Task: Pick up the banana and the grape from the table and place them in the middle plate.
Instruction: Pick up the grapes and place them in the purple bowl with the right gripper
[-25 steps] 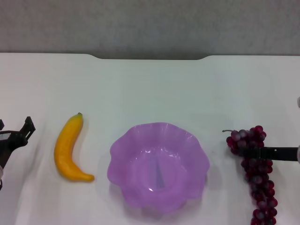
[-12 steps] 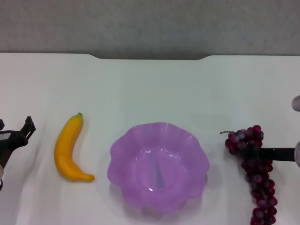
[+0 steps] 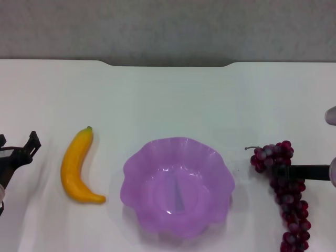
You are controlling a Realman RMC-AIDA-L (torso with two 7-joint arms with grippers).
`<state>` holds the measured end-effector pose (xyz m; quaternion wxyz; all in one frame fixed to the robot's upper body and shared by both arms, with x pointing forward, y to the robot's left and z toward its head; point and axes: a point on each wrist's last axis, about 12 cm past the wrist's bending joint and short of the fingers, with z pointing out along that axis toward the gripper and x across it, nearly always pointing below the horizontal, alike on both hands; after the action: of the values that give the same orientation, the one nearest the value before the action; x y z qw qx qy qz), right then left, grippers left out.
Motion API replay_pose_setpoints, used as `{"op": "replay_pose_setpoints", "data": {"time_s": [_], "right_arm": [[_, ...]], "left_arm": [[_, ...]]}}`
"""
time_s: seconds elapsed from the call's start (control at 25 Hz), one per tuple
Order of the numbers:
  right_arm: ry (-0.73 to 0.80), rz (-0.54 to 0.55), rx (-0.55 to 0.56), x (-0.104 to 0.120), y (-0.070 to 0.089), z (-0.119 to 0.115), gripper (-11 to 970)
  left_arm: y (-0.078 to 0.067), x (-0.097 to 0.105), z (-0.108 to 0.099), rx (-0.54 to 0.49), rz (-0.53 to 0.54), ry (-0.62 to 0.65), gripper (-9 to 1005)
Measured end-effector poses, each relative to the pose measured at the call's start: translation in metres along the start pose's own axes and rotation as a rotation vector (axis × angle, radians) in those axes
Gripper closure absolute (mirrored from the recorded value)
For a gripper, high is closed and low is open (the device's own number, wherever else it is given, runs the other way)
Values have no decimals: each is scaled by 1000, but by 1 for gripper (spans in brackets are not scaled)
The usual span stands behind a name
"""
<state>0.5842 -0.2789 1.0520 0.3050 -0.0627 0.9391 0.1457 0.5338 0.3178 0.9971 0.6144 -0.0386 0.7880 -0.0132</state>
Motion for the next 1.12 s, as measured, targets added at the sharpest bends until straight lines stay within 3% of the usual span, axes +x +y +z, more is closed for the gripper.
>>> {"op": "replay_pose_setpoints", "data": {"time_s": [1.12], "right_arm": [[-32,-73,14,8,11,9,589]], "left_arm": [[0,0,0,1,1,0,164]]}}
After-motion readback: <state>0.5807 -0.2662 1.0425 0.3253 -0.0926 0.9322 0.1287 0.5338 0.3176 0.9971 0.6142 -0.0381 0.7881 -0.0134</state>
